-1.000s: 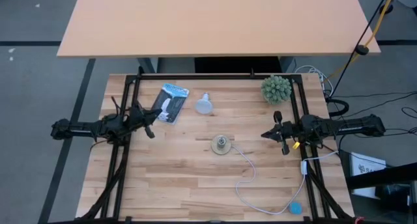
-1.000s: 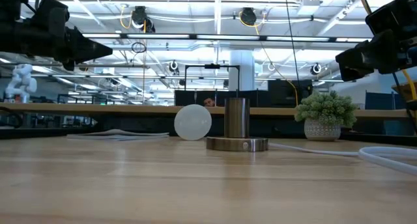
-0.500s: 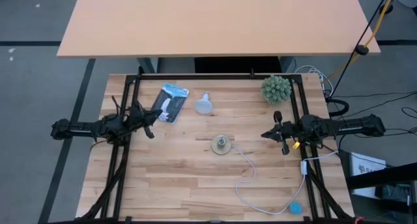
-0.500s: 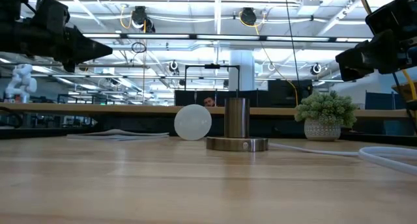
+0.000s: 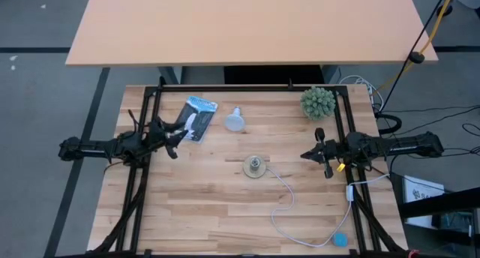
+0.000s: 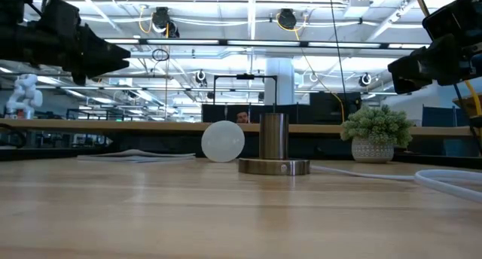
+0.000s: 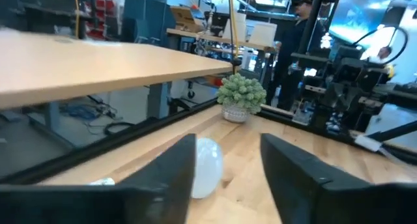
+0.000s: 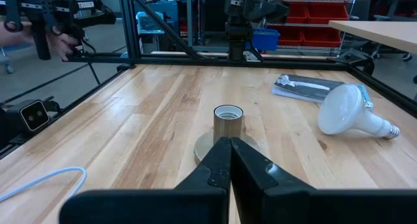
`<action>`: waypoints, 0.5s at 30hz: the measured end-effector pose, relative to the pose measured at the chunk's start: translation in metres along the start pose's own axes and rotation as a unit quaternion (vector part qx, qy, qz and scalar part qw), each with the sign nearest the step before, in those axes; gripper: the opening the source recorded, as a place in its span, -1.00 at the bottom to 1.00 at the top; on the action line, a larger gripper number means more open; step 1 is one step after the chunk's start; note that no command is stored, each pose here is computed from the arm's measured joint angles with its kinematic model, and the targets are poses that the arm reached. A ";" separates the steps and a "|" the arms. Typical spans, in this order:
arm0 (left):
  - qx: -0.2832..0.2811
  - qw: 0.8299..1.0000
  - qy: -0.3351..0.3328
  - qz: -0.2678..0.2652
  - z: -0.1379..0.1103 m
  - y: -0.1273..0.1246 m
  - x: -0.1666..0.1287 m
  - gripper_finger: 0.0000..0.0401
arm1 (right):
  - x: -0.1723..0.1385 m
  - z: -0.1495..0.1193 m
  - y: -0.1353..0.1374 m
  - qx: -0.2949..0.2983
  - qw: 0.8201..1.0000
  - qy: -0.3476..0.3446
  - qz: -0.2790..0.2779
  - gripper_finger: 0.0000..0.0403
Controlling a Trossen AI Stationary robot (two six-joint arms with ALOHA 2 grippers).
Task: Screw lightbulb
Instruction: Insert the white lightbulb into the gold lamp
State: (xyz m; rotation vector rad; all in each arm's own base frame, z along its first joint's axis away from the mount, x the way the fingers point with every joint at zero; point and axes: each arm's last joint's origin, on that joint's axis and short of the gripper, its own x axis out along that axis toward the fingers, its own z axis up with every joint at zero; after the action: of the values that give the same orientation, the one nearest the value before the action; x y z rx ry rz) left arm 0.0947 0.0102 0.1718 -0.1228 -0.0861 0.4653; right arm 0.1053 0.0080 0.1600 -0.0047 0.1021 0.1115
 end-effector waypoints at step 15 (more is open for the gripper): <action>-0.026 0.999 0.030 0.015 0.026 -0.005 0.009 0.06 | 0.000 0.000 0.000 0.000 1.000 0.000 0.000 -1.00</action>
State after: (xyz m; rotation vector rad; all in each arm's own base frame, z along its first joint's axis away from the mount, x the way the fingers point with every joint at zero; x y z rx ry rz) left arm 0.1023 0.0126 0.1988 -0.1892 -0.0378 0.4889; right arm 0.1053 0.0080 0.1600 -0.0047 0.1023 0.1111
